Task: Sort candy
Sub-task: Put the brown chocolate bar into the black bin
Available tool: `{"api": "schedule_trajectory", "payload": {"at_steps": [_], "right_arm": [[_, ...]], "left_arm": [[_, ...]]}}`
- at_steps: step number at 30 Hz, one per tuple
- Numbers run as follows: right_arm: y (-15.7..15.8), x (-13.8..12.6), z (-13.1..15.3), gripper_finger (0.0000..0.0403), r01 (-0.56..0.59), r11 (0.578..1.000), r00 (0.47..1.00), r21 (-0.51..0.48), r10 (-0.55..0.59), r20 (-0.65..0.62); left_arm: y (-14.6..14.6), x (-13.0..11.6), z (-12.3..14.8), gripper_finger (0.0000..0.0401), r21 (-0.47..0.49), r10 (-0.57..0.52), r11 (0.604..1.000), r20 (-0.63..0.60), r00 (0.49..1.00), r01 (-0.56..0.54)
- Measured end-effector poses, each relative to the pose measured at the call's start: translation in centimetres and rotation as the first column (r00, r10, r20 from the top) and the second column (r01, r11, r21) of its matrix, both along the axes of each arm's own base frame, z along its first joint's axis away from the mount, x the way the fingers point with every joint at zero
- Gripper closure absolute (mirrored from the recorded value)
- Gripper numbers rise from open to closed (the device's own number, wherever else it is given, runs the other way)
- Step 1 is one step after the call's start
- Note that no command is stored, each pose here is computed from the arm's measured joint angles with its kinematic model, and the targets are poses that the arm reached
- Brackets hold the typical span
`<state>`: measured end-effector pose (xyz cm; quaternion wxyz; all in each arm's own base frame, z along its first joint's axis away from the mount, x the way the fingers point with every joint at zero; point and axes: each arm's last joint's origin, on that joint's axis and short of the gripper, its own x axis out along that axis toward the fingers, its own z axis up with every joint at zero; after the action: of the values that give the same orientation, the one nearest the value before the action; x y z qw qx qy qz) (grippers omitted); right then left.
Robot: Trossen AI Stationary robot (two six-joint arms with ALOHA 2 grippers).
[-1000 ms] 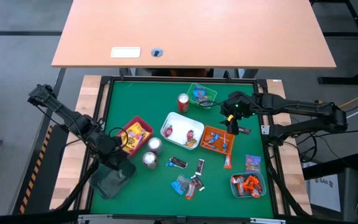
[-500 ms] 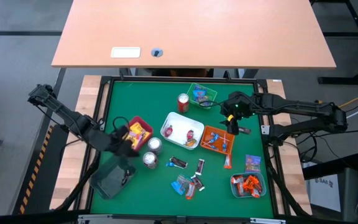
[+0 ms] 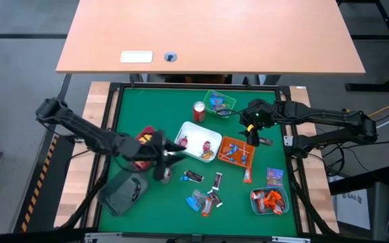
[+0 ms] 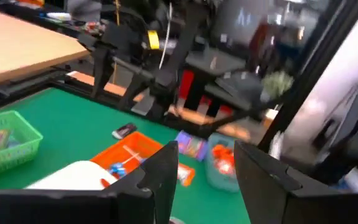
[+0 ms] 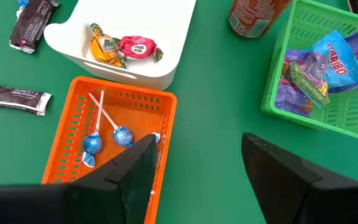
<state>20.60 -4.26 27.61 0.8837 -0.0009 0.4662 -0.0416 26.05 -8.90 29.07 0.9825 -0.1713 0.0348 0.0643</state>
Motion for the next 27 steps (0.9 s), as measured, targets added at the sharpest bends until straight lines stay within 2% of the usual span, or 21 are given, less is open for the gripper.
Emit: {"api": "schedule_trajectory", "payload": {"at_steps": [4,6,10,17,22,27], "right_arm": [[0.0,0.0,0.0,0.0168,0.000,1.000,1.000,0.000,0.000,0.000],[0.0,0.0,0.0,0.0168,0.000,1.000,1.000,0.000,0.000,0.000],[0.0,0.0,0.0,0.0168,0.000,1.000,1.000,0.000,0.000,-0.001],[0.0,0.0,0.0,0.0169,0.000,1.000,1.000,0.000,0.000,-0.001],[0.0,0.0,0.0,0.0169,0.000,1.000,1.000,0.000,0.000,-0.001],[0.0,0.0,0.0,0.0169,0.000,1.000,1.000,0.000,0.000,-0.001]], "left_arm": [[0.2,2.9,-1.3,0.0255,0.131,-0.047,0.990,-0.095,0.994,0.060],[0.2,4.3,-1.6,0.0255,0.167,-0.089,0.979,-0.141,0.986,0.112],[0.2,7.0,-2.4,0.0255,0.182,-0.158,0.959,-0.294,0.943,0.218],[-0.8,10.9,-4.5,0.0255,0.219,-0.193,0.901,-0.572,0.797,0.375],[-1.7,12.6,-6.6,0.0255,0.187,-0.210,0.885,-0.659,0.722,0.427],[-2.0,13.2,-8.7,0.0255,0.169,-0.211,0.878,-0.701,0.681,0.447]]}}
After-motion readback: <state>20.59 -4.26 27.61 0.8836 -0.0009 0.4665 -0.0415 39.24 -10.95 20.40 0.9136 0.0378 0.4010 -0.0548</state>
